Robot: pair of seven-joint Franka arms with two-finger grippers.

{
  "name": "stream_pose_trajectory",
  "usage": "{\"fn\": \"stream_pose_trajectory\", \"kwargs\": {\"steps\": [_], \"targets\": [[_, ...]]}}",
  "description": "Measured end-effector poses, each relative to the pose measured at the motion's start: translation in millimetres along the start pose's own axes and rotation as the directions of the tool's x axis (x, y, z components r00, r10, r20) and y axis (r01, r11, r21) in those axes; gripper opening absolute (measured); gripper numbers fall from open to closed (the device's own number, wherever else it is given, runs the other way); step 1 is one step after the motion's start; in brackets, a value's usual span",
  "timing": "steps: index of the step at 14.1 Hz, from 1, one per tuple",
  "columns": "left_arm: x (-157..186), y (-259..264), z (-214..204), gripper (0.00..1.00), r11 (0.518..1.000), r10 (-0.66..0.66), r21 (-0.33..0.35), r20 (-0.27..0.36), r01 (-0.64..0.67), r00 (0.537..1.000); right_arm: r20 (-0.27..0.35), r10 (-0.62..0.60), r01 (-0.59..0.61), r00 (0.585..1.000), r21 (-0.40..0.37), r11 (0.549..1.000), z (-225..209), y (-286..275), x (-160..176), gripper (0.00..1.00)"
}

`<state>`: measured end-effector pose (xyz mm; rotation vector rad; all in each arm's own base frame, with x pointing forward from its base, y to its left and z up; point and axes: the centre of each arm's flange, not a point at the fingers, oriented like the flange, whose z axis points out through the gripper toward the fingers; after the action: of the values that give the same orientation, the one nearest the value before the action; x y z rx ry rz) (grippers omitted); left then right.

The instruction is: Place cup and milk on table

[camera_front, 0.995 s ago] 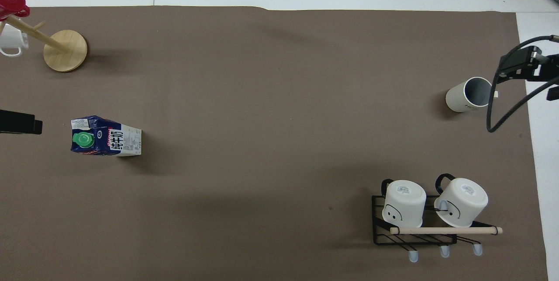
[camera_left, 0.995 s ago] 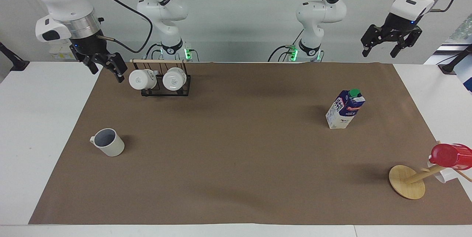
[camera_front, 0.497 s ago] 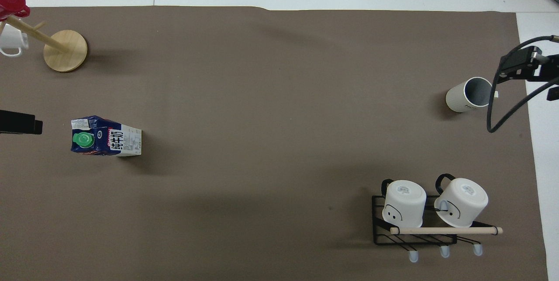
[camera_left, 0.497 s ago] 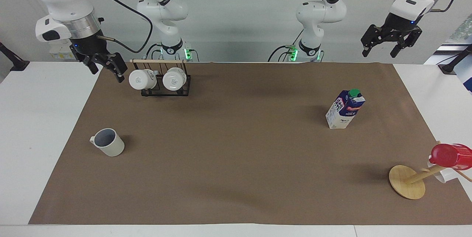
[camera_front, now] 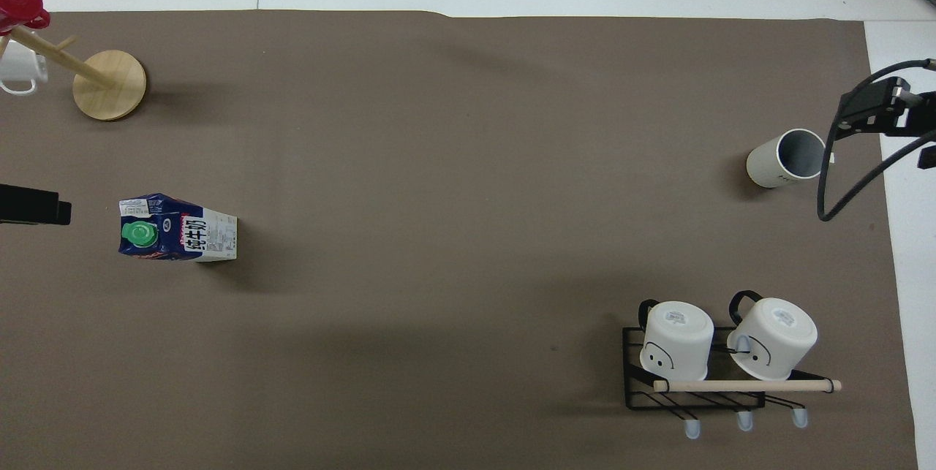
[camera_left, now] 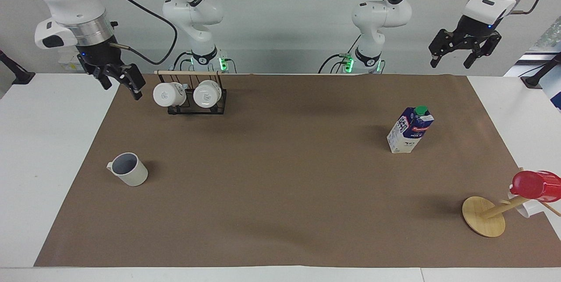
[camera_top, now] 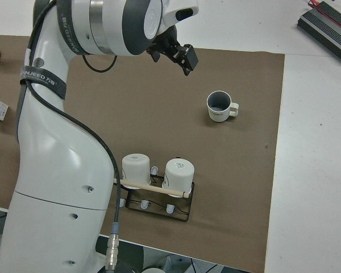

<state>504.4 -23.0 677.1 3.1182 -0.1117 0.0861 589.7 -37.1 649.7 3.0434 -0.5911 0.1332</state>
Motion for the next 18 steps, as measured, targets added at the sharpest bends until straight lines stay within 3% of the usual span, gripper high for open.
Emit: {"fn": "stream_pose_trajectory", "kwargs": {"steps": [5, 8, 13, 18], "targets": [[0, 0, 0, 1.00, 1.000, 0.000, 0.000, 0.000, 0.000, 1.000, -0.015, 0.006, -0.006, 1.000, 0.004, 1.000, 17, 3, 7, 1.00], [0, 0, 0, 1.00, 1.000, 0.000, 0.000, 0.000, 0.000, 1.000, -0.001, -0.031, 0.031, 1.000, -0.001, 1.000, 56, 3, 11, 1.00], [0, 0, 0, 1.00, 1.000, 0.000, 0.000, 0.000, 0.000, 1.000, -0.031, -0.070, 0.070, 0.997, 0.004, 0.998, 137, 17, 20, 1.00], [0, 0, 0, 1.00, 1.000, 0.000, 0.000, 0.000, 0.000, 1.000, -0.058, -0.087, 0.087, 0.995, 0.008, 0.996, 172, 25, 20, 1.00]]}}
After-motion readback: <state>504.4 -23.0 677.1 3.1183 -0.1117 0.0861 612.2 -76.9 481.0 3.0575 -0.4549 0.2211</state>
